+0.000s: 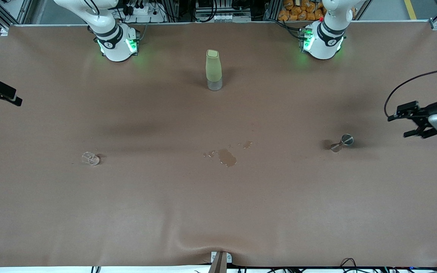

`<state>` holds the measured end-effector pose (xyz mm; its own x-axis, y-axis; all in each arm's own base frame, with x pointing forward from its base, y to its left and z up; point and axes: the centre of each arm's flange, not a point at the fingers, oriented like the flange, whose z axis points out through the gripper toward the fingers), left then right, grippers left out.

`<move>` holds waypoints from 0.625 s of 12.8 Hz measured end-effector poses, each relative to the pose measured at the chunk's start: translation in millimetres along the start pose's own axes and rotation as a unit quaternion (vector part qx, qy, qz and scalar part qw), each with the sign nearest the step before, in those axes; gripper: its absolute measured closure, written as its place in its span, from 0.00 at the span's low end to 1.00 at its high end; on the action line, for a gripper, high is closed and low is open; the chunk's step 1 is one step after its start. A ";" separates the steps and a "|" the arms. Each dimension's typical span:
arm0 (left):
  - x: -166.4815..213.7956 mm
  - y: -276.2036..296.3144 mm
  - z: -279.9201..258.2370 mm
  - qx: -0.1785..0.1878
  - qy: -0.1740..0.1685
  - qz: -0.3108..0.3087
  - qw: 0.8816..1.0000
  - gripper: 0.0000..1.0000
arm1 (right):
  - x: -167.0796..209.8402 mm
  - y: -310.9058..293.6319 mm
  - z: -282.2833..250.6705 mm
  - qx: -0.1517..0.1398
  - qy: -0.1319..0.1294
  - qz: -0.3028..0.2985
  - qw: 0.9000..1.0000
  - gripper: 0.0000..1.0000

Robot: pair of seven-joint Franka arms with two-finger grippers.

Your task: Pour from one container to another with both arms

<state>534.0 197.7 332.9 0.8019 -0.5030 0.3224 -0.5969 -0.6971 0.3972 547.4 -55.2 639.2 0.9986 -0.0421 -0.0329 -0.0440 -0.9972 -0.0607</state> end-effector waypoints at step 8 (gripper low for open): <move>-51.5 -47.8 106.6 -0.161 0.120 0.168 0.965 0.00 | -20.1 54.1 -2.3 -0.007 -0.016 -0.227 0.974 0.00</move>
<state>523.9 202.4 205.8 0.5555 -0.5133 0.6542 -0.8304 -0.3010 0.4689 525.0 -108.5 638.8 0.9139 0.4043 -0.0363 0.4017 -0.9136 -0.0628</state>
